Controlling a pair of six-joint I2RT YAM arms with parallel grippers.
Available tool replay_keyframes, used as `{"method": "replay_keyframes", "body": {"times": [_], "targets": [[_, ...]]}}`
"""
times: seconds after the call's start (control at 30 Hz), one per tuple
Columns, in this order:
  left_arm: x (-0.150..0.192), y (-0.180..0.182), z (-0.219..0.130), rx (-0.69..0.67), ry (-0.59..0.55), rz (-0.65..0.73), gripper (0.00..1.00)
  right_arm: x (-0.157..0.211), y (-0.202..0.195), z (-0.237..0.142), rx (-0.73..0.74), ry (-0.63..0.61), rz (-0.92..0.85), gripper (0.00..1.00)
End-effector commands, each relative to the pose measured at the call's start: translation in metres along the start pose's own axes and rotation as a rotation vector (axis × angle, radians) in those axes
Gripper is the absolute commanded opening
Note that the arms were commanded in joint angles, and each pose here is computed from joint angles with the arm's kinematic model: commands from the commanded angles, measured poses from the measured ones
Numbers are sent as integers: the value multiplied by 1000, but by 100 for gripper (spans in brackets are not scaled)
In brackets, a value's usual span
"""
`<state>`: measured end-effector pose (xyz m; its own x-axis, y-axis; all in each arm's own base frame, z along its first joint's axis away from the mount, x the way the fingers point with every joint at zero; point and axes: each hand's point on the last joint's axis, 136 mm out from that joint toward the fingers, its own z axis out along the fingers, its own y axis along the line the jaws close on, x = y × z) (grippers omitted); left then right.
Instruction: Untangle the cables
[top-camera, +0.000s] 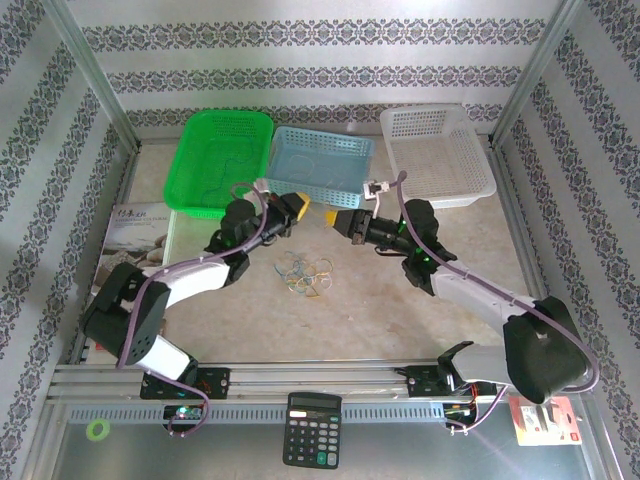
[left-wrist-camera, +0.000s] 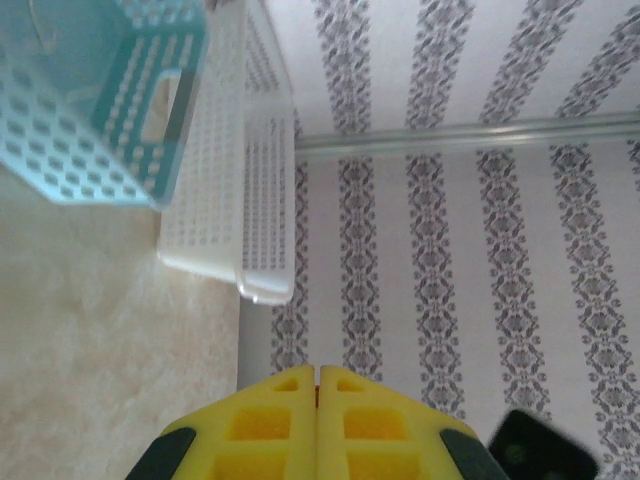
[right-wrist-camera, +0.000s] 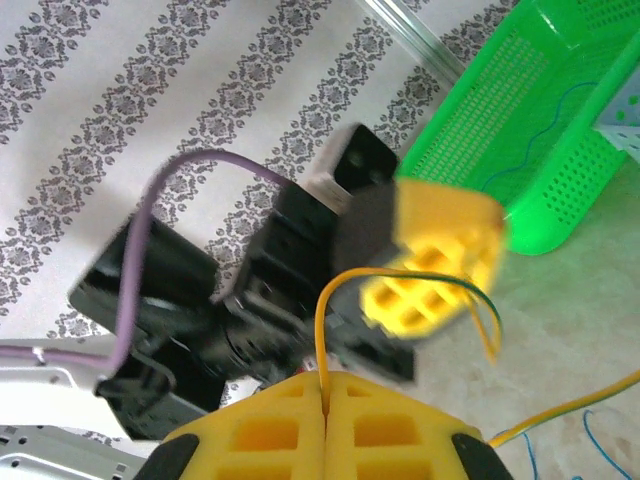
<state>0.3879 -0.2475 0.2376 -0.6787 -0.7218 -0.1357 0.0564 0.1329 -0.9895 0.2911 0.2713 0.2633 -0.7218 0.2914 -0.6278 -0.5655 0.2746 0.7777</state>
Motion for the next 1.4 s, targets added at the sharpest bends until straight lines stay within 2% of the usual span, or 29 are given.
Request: {"method": "replay_keyframes", "body": {"times": [0.0,0.17,0.27,0.33,0.47,0.6,0.73,1.0,1.17,1.37], "targets": [[-26,-52,-12,49,-53,146,0,12,-10,-7,27,27,-20,0],[-35,-103,-20,94,-54,282,0,38,-41,-8,107,76,-2,0],[-33,-123,-20,124,-34,313,0,49,-51,-6,128,99,9,0],[-32,-131,-20,143,-27,319,0,54,-54,-3,137,110,11,0],[-29,-141,-21,165,-13,323,0,61,-60,4,148,128,13,7],[-25,-147,-21,180,5,323,0,65,-62,12,149,143,12,12],[-20,-150,-20,189,21,324,0,69,-65,18,155,154,14,21],[-18,-151,-20,178,27,347,0,69,-71,16,175,146,17,25],[-16,-142,-19,146,34,371,0,60,-77,-4,230,113,8,35],[-15,-124,-18,68,42,442,0,41,-97,-46,400,58,-2,41]]}}
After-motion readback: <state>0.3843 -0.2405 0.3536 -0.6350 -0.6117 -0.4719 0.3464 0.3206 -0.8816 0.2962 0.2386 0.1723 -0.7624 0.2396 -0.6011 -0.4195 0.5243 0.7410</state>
